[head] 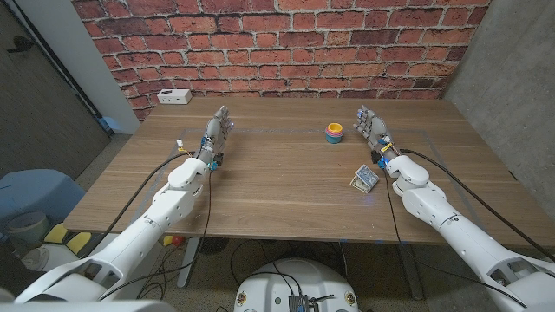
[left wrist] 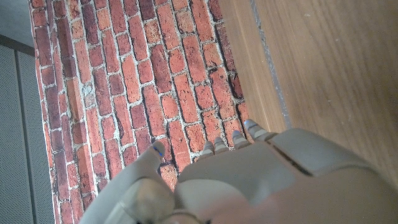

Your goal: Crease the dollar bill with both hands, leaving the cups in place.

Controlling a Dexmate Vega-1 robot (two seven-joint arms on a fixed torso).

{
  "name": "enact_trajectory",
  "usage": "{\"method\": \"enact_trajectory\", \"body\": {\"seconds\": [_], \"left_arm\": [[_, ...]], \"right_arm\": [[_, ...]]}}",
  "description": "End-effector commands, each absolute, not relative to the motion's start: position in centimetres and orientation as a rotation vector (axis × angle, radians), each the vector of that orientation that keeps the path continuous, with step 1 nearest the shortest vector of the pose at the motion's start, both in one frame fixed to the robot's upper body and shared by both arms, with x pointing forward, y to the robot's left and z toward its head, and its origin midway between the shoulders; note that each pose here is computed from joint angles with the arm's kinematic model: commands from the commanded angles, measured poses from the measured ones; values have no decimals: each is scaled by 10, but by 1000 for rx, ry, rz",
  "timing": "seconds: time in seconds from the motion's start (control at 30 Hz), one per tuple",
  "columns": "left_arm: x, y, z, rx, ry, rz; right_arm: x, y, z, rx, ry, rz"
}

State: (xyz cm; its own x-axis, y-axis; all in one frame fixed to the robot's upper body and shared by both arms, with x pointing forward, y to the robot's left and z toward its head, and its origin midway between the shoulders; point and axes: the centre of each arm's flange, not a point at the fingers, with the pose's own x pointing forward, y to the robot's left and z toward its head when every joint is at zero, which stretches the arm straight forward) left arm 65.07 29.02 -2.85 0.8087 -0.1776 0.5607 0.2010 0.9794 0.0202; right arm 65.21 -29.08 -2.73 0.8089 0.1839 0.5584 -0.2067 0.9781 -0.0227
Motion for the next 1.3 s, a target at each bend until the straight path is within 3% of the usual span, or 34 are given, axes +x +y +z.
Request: {"method": "enact_trajectory", "body": {"seconds": [0.03,1.3], "left_arm": [[641,284,-23,82,-637,-182],[628,189,35,857,-781,-326]], "right_arm": [[644,-294,-28,18,-596,193],[556,-336,-56,-124,-613,-72]]}}
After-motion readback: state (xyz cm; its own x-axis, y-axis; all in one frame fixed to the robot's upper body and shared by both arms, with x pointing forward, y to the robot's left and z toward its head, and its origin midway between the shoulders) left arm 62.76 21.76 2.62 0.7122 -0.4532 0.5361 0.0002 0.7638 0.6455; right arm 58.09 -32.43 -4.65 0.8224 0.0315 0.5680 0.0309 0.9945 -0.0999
